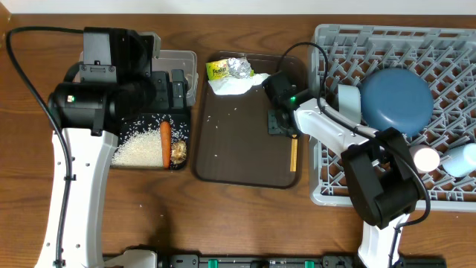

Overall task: Sort waste into correct bins and load items into the dishwasher rack
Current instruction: 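Close the right gripper on the chopsticks and lift them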

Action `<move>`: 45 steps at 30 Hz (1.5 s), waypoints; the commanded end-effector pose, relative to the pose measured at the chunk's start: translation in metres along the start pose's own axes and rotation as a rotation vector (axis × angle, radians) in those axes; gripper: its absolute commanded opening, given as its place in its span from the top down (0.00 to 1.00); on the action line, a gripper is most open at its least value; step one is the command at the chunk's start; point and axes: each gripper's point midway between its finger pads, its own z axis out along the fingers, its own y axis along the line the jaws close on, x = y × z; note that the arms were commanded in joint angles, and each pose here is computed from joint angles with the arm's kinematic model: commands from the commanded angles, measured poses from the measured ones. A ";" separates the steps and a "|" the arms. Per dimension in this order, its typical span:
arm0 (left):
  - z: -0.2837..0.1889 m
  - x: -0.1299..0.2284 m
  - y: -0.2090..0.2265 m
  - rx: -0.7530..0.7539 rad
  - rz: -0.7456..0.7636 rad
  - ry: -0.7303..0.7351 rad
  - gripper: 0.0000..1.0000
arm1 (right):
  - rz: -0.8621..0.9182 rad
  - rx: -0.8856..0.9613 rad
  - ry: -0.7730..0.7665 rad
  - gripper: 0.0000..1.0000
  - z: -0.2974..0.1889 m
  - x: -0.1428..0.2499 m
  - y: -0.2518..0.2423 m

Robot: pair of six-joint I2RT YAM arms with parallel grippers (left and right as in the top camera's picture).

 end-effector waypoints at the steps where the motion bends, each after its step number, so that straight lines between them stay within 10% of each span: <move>1: 0.000 -0.001 -0.001 0.005 -0.001 0.000 0.02 | -0.116 0.024 -0.023 0.59 -0.006 -0.007 -0.004; 45: 0.000 -0.001 -0.001 0.005 -0.001 0.000 0.02 | 0.133 0.096 0.038 0.61 0.010 0.015 -0.008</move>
